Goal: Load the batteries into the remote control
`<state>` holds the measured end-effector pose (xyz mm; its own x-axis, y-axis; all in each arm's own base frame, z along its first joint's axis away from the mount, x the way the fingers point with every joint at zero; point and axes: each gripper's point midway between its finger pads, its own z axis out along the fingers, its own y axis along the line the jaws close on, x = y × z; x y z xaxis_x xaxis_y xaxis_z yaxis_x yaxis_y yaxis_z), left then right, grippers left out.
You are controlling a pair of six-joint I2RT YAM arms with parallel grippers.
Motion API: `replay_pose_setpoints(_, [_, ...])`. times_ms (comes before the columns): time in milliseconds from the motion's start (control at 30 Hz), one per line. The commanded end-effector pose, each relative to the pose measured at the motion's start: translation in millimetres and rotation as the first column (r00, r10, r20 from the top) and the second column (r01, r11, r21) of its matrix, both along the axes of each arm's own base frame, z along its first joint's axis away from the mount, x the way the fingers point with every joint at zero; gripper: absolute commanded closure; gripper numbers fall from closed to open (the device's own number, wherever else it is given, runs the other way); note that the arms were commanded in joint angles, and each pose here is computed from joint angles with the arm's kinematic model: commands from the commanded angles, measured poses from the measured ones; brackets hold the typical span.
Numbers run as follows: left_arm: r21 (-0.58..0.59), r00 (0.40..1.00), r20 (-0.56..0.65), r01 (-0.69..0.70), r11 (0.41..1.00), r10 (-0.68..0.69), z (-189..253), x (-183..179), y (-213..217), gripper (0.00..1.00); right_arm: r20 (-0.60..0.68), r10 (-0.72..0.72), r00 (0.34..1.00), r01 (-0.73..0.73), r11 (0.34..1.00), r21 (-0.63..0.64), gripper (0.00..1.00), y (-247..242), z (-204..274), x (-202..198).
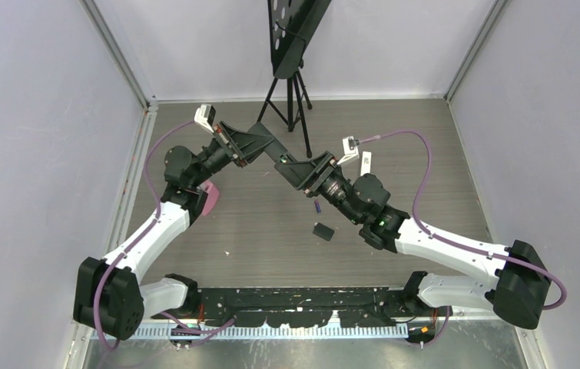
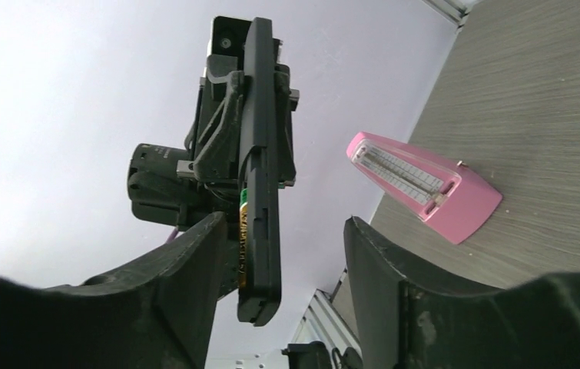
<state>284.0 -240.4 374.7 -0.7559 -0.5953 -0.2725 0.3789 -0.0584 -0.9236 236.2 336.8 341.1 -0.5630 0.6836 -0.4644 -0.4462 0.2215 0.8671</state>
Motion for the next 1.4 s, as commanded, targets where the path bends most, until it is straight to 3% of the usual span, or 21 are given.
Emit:
replay_pose_setpoints(0, [-0.005, 0.995, 0.100, -0.017, 1.000, 0.018, 15.1, -5.9, 3.8, 1.00, 0.036, -0.028, 0.999, 0.026, 0.998, 0.058, 0.34, -11.5, 27.4, -1.2])
replay_pose_setpoints(200, [0.012, 0.996, 0.090, -0.011, 1.000, 0.010, 3.6, -4.2, 1.9, 1.00, 0.058, -0.033, 0.998, 0.028, 0.996, 0.084, 0.27, -17.5, 38.0, -1.7])
replay_pose_setpoints(367, [0.023, 0.995, 0.096, -0.010, 1.000, 0.008, 0.5, -4.3, 1.4, 1.00, 0.039, -0.062, 0.997, 0.058, 0.993, 0.099, 0.29, -26.1, 38.3, 0.8])
replay_pose_setpoints(467, [0.025, 0.995, 0.097, -0.010, 1.000, 0.008, -0.6, -4.6, 1.2, 1.00, 0.014, -0.083, 0.996, 0.082, 0.992, 0.095, 0.35, -29.6, 32.7, 4.5])
replay_pose_setpoints(800, [0.010, 0.995, 0.095, -0.023, 1.000, 0.022, 3.5, -4.0, 3.3, 1.00, -0.024, -0.096, 0.995, 0.097, 0.992, 0.075, 0.74, -27.9, 19.2, 9.9])
replay_pose_setpoints(967, [-0.014, 0.997, 0.074, -0.038, 0.999, 0.039, 6.4, -0.3, 5.1, 1.00, 0.011, -0.058, 0.998, 0.058, 0.998, -0.017, 0.91, -15.8, 9.3, 8.8])
replay_pose_setpoints(1367, [-0.075, 0.994, 0.033, -0.101, 0.992, 0.104, 21.1, 9.7, 13.0, 1.00, 0.004, 0.093, 0.996, -0.088, 0.953, -0.291, 0.98, 11.6, -65.8, -1.8])
